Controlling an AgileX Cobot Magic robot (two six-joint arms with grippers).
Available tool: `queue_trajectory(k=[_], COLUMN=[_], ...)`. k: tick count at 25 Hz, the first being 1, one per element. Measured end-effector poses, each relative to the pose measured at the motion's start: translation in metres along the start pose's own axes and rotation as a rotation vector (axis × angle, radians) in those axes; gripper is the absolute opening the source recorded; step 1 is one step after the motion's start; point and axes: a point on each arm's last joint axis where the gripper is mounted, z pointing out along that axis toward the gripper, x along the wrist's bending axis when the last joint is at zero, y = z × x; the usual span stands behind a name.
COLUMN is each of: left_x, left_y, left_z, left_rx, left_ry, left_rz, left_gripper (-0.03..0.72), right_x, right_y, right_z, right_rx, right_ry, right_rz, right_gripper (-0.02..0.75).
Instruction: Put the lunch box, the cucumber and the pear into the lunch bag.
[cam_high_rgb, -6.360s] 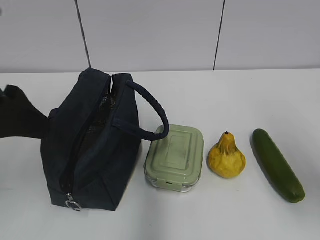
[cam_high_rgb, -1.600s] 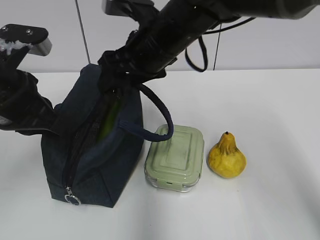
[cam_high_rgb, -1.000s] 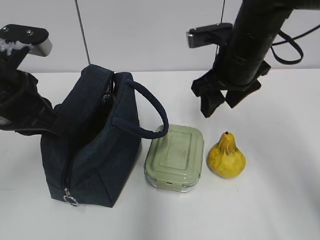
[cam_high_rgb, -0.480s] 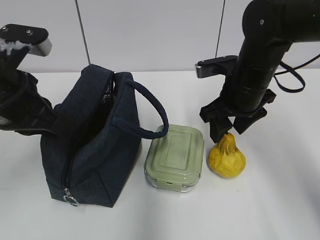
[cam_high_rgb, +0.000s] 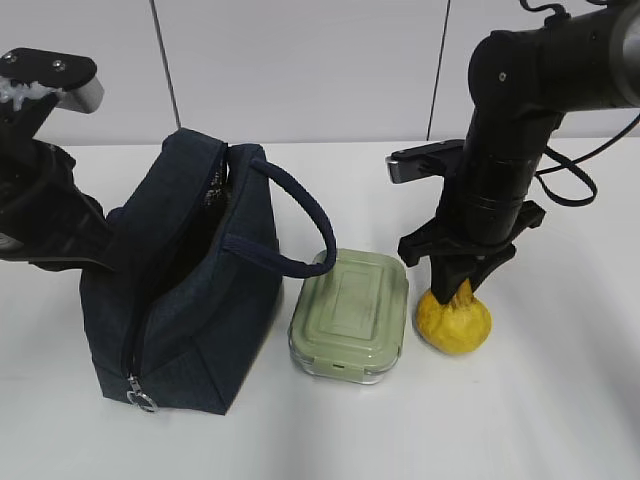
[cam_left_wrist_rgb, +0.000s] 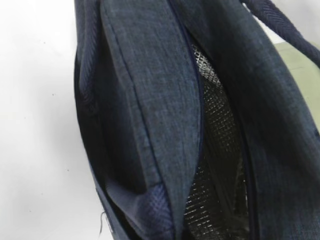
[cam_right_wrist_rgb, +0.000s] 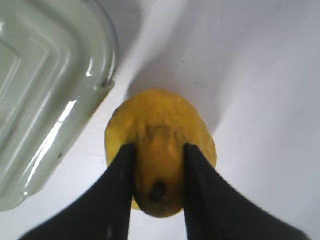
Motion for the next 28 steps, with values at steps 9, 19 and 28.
queue_trajectory(k=[9, 19, 28], left_x=[0.000, 0.000, 0.000], left_y=[0.000, 0.000, 0.000], left_z=[0.000, 0.000, 0.000], left_rx=[0.001, 0.001, 0.001], left_ry=[0.003, 0.003, 0.005], left_rz=[0.003, 0.003, 0.006], left_gripper=[-0.015, -0.015, -0.015], right_x=[0.030, 0.115, 0.124], right_y=[0.001, 0.019, 0.037], right_z=[-0.119, -0.124, -0.038], right_rx=[-0.473, -0.702, -0.485], right_ry=[0.215, 0.584, 0.476], right_rz=[-0.078, -0.331, -0.343], right_gripper=[0.207, 0.207, 0.207])
